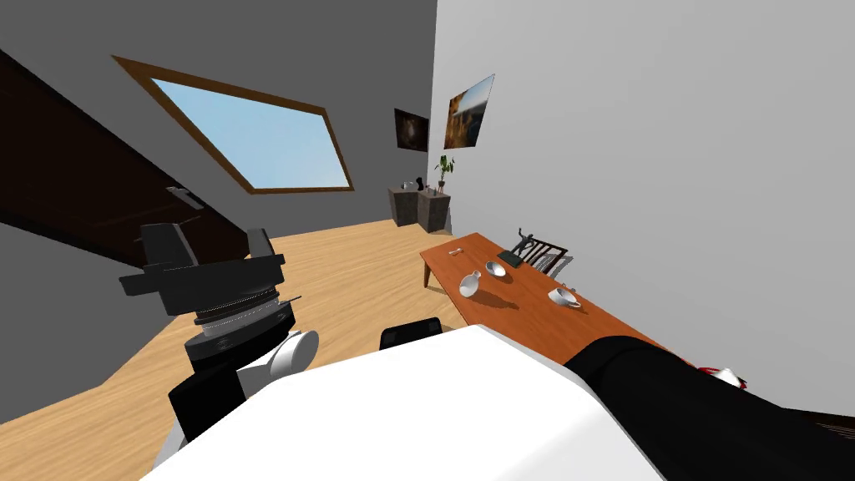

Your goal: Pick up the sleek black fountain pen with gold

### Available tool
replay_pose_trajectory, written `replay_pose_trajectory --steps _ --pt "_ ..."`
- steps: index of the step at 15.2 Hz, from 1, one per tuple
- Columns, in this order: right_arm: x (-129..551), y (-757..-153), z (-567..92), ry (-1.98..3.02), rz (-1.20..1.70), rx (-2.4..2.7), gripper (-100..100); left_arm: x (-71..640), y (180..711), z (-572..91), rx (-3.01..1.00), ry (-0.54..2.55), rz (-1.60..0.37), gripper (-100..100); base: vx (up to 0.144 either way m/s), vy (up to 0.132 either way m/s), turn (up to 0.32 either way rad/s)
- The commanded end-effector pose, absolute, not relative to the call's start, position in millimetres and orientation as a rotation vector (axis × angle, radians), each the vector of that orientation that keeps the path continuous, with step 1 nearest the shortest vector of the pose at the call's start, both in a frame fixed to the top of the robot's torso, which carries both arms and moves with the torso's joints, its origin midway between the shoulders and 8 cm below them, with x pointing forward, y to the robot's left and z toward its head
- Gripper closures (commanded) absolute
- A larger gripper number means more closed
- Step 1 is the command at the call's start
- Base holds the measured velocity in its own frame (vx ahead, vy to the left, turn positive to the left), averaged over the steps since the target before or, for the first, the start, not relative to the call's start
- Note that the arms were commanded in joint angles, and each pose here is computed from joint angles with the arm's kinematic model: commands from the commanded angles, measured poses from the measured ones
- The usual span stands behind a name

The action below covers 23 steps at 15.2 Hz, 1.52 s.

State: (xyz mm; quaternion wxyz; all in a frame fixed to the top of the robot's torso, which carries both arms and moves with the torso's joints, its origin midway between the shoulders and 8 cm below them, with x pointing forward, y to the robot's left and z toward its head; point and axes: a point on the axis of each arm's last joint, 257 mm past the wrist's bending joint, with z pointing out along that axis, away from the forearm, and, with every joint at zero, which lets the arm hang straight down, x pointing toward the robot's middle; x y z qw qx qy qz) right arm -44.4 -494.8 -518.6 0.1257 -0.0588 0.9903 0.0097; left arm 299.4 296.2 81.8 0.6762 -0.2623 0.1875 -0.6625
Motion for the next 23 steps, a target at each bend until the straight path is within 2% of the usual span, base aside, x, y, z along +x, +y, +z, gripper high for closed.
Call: replay_pose_trajectory --steps 1,4,8,15,16,23 --pt "-70.8 -510.3 -517.0 2.939 -0.012 -0.222 -100 299.4 296.2 81.8 -0.590 0.422 -1.489 0 0.124 -0.027 0.146" --pt "-105.9 -524.4 -516.8 3.010 -0.052 -0.289 -100 299.5 296.2 81.9 -0.590 0.422 -1.490 0 0.122 -0.030 0.297" --pt "-112.6 -525.3 -519.0 3.025 -0.058 -0.301 -100 299.5 296.2 81.9 -0.590 0.422 -1.490 0 0.075 -0.015 0.127" --pt "-117.2 -507.2 -543.7 3.028 -0.055 -0.266 -100 299.5 296.2 81.9 -0.590 0.422 -1.490 0 -0.021 -0.045 0.066" --pt "-117.2 -505.3 -544.9 3.027 -0.051 -0.265 100 299.5 296.2 81.9 -0.590 0.422 -1.490 0 -0.005 -0.006 0.000" --pt "-116.1 -519.5 -527.8 3.028 -0.060 -0.291 100 299.5 296.2 81.8 -0.590 0.422 -1.490 0 0.010 0.019 -0.043"
